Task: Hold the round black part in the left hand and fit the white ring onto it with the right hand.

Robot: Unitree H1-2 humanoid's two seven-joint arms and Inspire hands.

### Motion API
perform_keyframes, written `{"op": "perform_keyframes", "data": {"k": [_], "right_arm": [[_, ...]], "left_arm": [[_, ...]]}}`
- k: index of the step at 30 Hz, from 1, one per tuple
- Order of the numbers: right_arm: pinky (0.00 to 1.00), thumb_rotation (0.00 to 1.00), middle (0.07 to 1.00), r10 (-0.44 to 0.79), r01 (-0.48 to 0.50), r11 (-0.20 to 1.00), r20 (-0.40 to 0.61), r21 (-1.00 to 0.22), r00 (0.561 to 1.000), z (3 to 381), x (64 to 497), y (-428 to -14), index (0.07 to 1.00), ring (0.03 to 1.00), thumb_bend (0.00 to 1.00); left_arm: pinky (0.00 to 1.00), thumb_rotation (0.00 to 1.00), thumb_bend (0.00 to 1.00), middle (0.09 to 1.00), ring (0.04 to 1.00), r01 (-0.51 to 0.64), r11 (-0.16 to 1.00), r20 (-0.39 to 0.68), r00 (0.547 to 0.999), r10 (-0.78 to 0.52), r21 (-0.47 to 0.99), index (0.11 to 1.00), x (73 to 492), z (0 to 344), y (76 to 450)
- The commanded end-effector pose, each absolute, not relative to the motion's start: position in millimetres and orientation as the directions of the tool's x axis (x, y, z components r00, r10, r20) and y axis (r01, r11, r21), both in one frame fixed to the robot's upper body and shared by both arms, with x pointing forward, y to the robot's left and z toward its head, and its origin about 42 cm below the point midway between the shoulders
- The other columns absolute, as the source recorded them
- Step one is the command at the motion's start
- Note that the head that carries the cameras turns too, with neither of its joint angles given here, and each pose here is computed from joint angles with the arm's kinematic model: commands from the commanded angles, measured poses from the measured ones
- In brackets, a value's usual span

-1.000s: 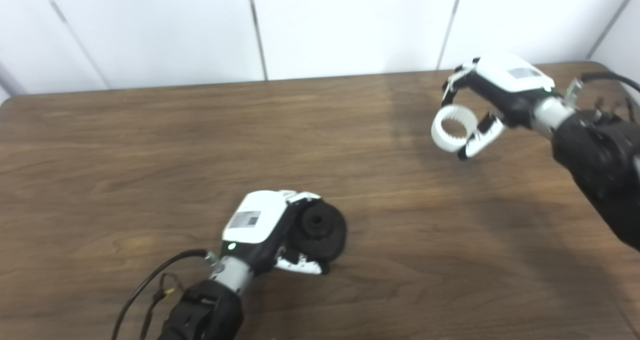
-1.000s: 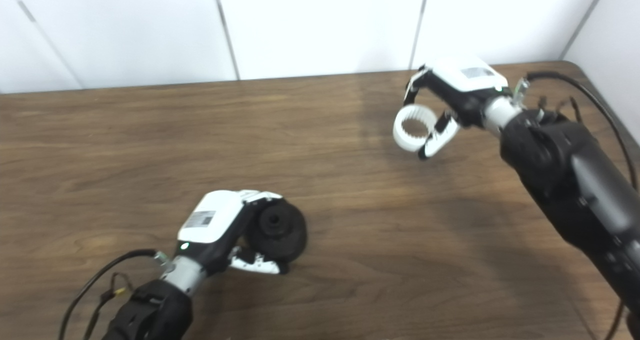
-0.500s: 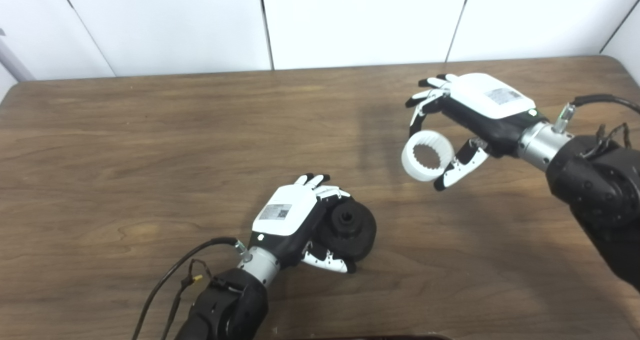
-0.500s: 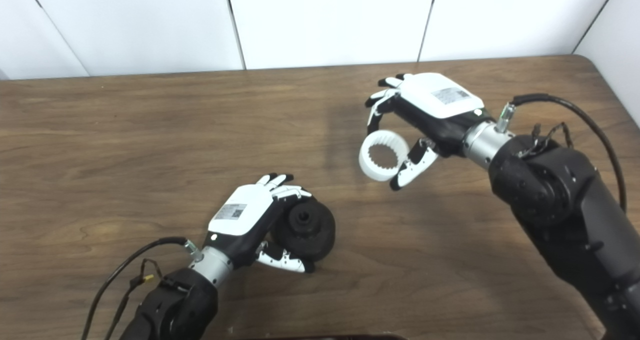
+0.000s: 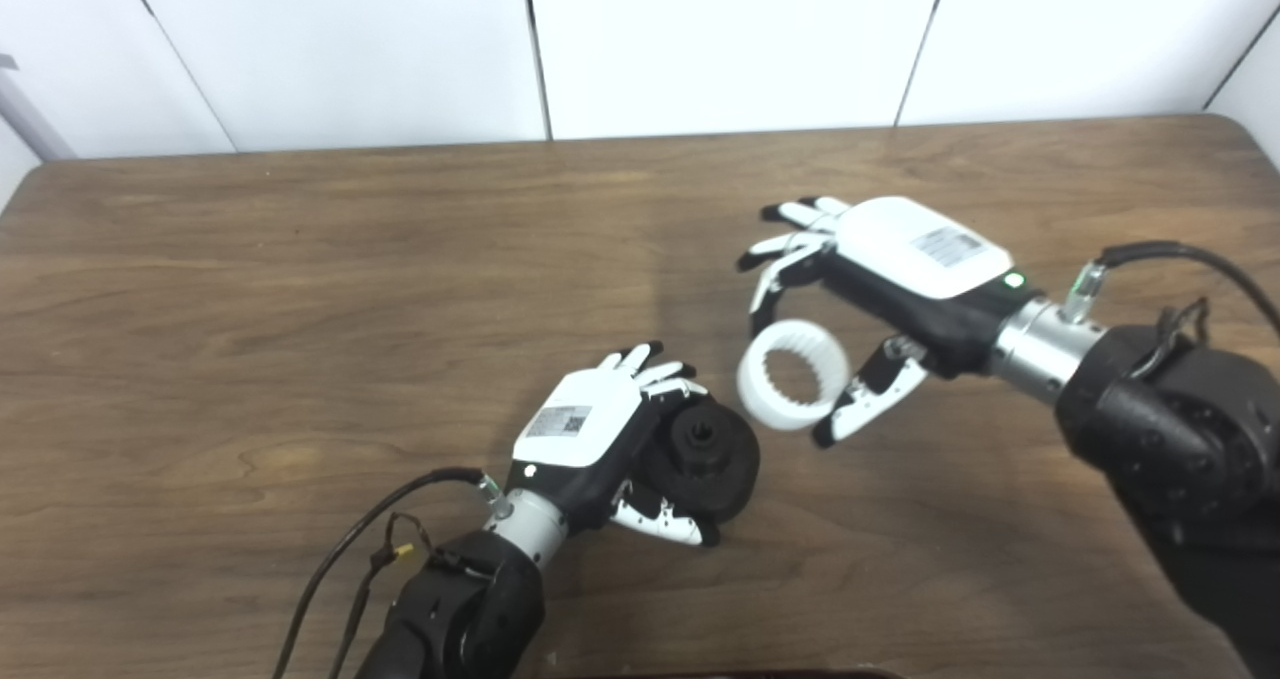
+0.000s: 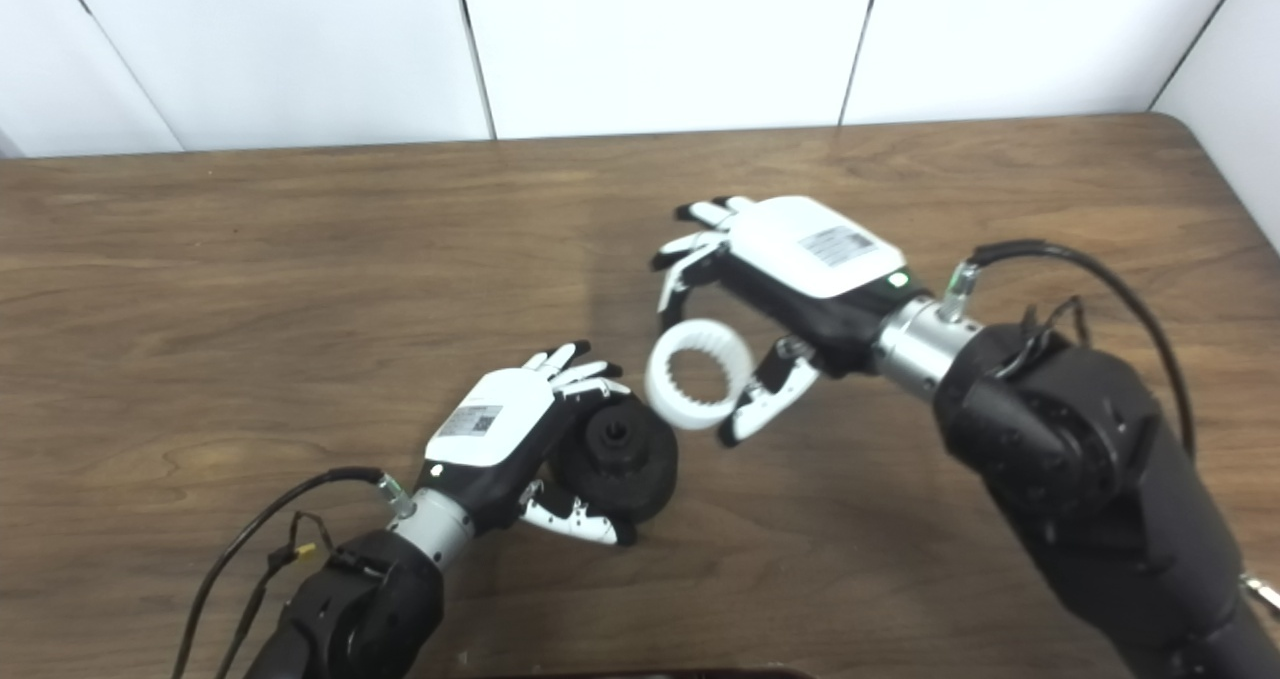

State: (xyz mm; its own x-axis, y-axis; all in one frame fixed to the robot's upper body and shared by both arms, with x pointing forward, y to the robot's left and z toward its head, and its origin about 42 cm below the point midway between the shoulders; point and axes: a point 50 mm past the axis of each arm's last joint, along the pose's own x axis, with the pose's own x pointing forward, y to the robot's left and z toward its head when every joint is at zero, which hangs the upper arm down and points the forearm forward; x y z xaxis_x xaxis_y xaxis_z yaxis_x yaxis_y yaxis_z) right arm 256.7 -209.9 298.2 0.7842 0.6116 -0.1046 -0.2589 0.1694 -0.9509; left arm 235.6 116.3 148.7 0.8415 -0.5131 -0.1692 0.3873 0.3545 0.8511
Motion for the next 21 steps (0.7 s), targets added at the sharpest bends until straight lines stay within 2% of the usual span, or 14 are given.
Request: {"op": "perform_keyframes", "data": {"k": [1,11,21], "right_arm": [[1.0,0.15,0.847,0.626,-0.205,0.174,-0.053,-0.963,0.778,312,254,-205,0.483,0.986,0.52],[1.0,0.15,0.847,0.663,-0.239,0.199,-0.049,-0.951,0.747,302,245,-182,0.482,0.983,0.52],[1.0,0.15,0.849,0.663,-0.269,0.182,-0.084,-0.946,0.744,289,247,-177,0.483,0.976,0.52]], "left_arm": [[1.0,0.06,0.52,0.906,1.0,0.467,0.289,-0.279,0.814,-0.509,0.835,0.482,232,134,119],[1.0,0.06,0.52,0.912,1.0,0.481,0.261,-0.306,0.807,-0.506,0.837,0.485,233,135,122],[1.0,0.06,0.52,0.899,1.0,0.467,0.254,-0.296,0.811,-0.505,0.847,0.485,232,137,122]]}}
